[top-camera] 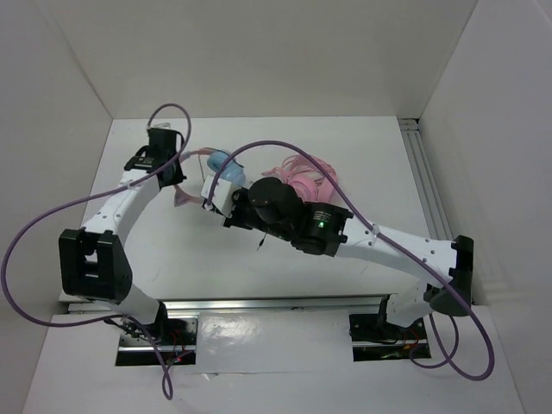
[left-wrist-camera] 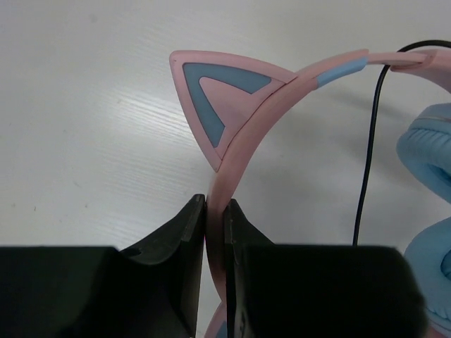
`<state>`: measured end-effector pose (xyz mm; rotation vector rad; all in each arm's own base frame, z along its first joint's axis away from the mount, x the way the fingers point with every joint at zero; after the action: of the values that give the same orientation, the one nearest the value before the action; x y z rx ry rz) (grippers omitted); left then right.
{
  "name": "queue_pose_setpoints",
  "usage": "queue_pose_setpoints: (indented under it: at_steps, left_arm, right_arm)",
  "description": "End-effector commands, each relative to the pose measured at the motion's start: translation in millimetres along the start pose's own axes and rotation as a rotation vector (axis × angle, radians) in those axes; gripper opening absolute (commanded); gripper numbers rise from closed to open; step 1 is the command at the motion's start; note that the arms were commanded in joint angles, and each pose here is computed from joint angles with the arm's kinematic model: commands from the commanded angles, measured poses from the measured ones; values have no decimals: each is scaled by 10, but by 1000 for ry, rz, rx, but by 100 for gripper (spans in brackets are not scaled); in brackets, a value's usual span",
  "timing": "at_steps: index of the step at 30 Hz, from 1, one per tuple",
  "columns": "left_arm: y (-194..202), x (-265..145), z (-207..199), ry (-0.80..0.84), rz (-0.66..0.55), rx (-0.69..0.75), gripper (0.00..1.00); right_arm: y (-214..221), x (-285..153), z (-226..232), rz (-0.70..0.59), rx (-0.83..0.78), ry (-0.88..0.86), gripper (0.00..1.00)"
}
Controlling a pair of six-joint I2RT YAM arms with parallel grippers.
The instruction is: Wrap the headphones
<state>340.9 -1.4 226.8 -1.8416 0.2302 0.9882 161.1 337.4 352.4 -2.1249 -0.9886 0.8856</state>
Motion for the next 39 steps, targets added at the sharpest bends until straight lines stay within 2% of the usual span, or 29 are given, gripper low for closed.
queue_pose_setpoints:
  at_steps: [1, 4, 8, 13, 19, 25, 30, 39]
  left_arm:
    - [17, -227, -383, 142, -120, 178, 0]
    - [161, -343, -502, 219, -111, 288, 0]
    - [277, -717, -593, 329, -203, 431, 0]
    - [600, -1167, -687, 530, -294, 685, 0]
    - [931, -1613, -614, 699, -326, 881, 0]
    - [1081, -1713, -442, 558, -295, 991, 0]
    - [1063, -1859, -308, 583, -291, 959, 0]
    - [796, -2214, -90, 593, -324, 801, 0]
  right_arm:
    - [-236, -280, -473, -19, -78, 265, 0]
    - [-176, -315, -637, 49, -109, 341, 0]
    - [22, -449, -828, 134, -130, 488, 0]
    - [99, -694, -1038, 121, -123, 602, 0]
    - [138, -872, -1174, 108, -116, 670, 0]
    - [294, -832, -1212, 147, -138, 709, 0]
    - [448, -789, -1279, 180, -137, 726, 0]
    - [919, -667, -1568, 130, 34, 682, 0]
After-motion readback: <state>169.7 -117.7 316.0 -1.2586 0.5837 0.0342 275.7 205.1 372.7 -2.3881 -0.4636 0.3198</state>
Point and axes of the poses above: each gripper's point midway between its finger pads, its own x axis out along the fingers, its own z axis along the line the jaws close on, y = z × x, the point moved 9 cm from there along -x, back along the fingers, and after that the axes turned 11 degrees about -x, right-handed, at the moved point
